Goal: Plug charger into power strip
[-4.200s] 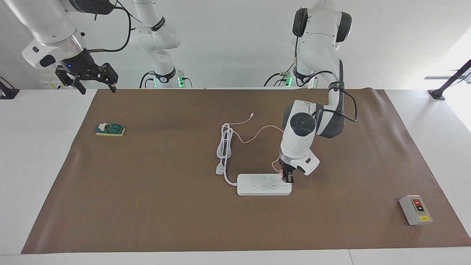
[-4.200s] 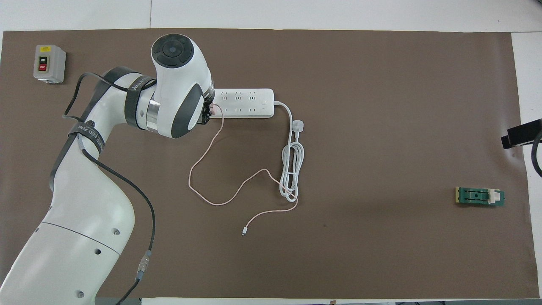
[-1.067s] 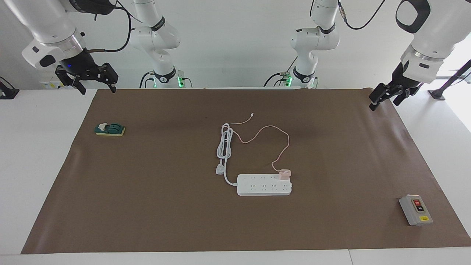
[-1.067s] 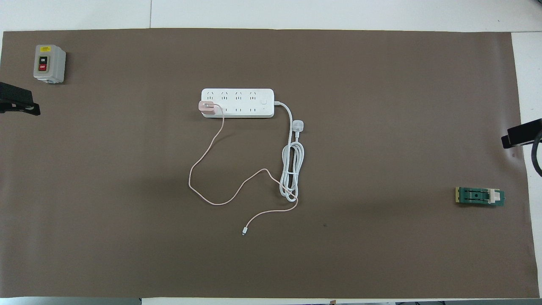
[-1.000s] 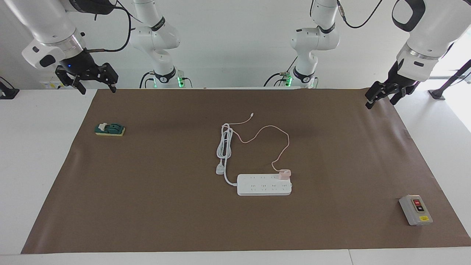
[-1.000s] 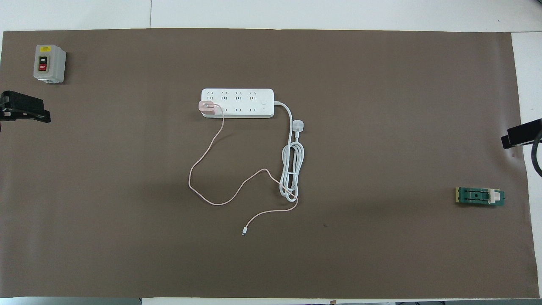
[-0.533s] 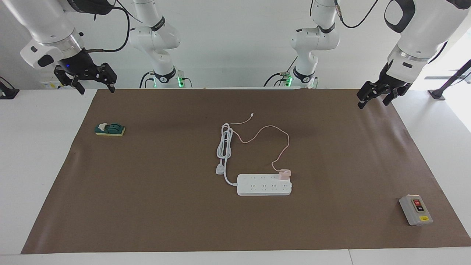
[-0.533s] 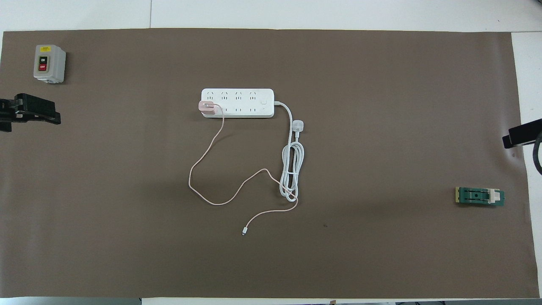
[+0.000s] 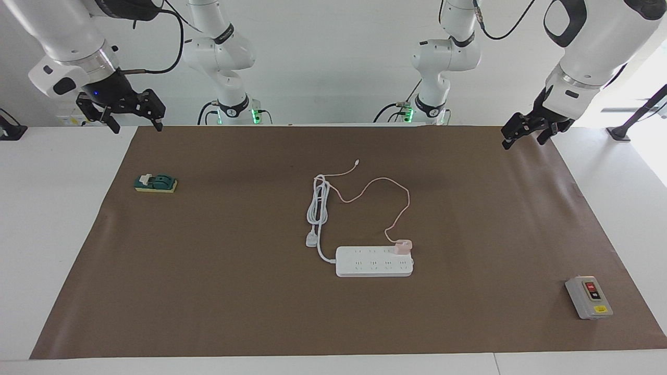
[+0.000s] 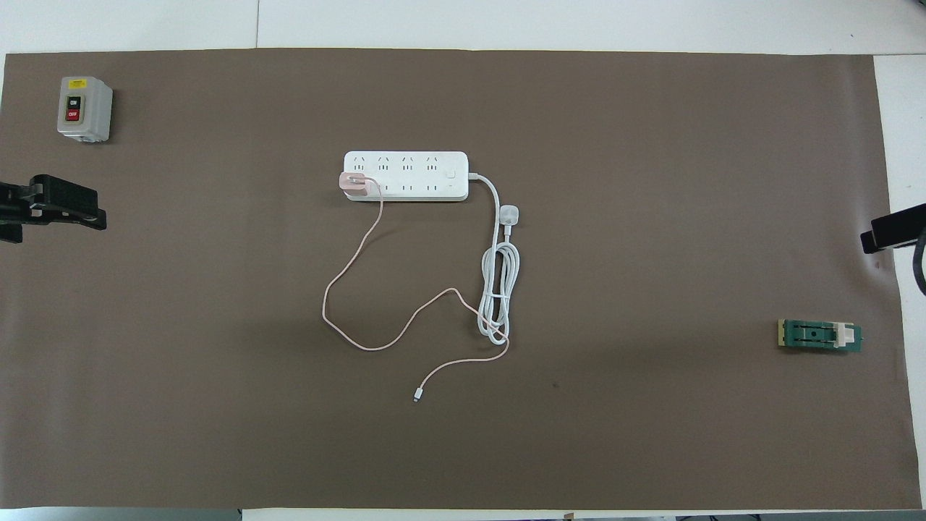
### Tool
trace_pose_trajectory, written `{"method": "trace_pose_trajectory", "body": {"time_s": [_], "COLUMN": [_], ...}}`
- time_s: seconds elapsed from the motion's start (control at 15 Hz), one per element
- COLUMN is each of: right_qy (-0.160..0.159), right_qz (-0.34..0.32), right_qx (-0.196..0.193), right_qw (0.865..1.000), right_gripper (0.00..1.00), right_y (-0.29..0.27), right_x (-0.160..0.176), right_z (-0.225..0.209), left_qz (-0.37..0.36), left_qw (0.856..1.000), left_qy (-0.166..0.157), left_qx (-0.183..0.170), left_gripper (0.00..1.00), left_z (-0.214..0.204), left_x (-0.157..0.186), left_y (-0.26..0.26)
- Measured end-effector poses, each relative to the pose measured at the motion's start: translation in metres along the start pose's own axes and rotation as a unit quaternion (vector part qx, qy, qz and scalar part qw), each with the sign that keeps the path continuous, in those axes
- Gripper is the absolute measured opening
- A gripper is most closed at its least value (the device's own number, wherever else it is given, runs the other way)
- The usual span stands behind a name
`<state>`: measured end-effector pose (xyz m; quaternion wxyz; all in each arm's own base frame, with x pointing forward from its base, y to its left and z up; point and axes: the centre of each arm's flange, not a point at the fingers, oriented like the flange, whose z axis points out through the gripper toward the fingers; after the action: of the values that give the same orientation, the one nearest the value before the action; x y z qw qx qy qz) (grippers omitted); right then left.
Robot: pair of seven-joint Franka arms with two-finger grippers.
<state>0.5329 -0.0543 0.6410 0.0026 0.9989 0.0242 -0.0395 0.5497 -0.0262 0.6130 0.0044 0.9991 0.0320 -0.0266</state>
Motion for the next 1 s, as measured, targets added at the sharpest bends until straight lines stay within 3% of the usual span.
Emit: {"method": "trace_pose_trajectory", "body": {"time_s": [0.27, 1.0], "right_qy": [0.0, 0.0], "right_qz": [0.0, 0.0], "right_qx": [0.0, 0.0], "right_qw": [1.0, 1.0], "right_gripper": [1.0, 1.0], "right_y": [0.0, 0.0], "right_x": [0.0, 0.0], "right_z": [0.0, 0.0], "left_qz": [0.038, 0.05], "left_qw": [0.999, 0.999], "left_qy": [-0.001, -0.001], "left_qx": [0.001, 0.001], "left_gripper": [1.0, 1.0], "left_z": [0.0013, 0.0012], "left_x": [-0.0016, -0.0009], "left_y": [0.013, 0.0078]}}
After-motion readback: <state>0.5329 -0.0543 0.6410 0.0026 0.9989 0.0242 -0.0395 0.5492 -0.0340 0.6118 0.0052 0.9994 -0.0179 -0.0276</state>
